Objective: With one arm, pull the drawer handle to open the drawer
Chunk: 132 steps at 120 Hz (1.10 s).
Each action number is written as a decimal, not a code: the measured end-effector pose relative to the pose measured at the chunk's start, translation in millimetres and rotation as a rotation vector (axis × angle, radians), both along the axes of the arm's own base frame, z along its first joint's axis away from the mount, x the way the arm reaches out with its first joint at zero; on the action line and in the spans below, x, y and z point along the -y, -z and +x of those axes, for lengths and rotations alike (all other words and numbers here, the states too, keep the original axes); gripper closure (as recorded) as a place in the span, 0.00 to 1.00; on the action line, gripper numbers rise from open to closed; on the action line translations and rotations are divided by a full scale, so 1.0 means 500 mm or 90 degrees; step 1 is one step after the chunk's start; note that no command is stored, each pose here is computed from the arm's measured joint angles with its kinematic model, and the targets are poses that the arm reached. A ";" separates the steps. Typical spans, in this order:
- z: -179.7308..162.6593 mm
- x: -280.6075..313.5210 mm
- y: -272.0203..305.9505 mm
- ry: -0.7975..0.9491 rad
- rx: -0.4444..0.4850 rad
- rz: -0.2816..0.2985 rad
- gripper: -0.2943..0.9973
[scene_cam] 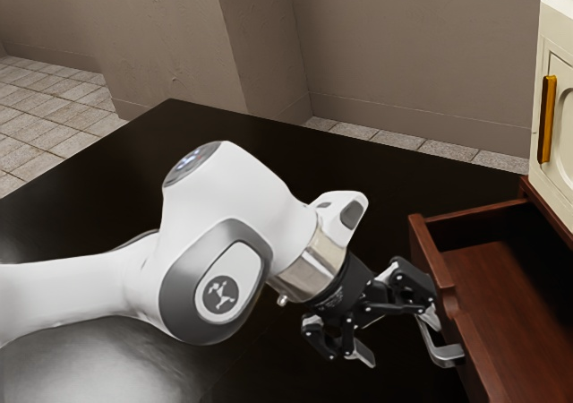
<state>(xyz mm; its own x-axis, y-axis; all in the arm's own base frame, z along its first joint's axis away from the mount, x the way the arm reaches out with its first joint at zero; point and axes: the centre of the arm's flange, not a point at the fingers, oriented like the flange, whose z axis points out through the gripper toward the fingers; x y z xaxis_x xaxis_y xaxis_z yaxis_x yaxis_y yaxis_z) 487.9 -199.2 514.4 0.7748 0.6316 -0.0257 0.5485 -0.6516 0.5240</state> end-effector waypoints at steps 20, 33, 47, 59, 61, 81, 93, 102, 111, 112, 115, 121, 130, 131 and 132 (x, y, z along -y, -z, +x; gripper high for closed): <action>-0.007 -0.004 -0.004 -0.002 0.000 0.001 0.23; -0.006 -0.004 -0.003 -0.002 0.000 0.001 0.23; -0.006 -0.002 -0.005 -0.003 0.002 0.001 0.23; -0.006 -0.002 -0.006 -0.004 0.004 0.001 0.23; -0.006 -0.002 -0.006 -0.004 0.005 0.001 0.23; -0.011 -0.003 -0.029 -0.007 0.024 -0.002 0.23; -0.014 -0.001 -0.040 -0.007 0.036 -0.003 0.23; -0.016 0.002 -0.047 -0.007 0.043 -0.004 0.23; -0.014 0.004 -0.044 -0.007 0.043 -0.004 0.23; -0.014 0.005 -0.044 -0.007 0.043 -0.004 0.23; -0.013 0.007 -0.042 -0.006 0.043 -0.004 0.23; -0.013 0.013 -0.039 -0.004 0.043 -0.005 0.23; -0.012 0.017 -0.038 -0.003 0.045 -0.005 0.23; -0.012 0.017 -0.037 -0.003 0.045 -0.005 0.23; -0.012 0.017 -0.037 -0.003 0.045 -0.004 0.23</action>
<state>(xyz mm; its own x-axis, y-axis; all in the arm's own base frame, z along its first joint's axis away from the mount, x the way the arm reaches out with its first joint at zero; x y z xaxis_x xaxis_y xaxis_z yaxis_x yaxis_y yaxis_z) 481.9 -207.7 532.9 0.7716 0.6357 0.0242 0.5137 -0.6449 0.5659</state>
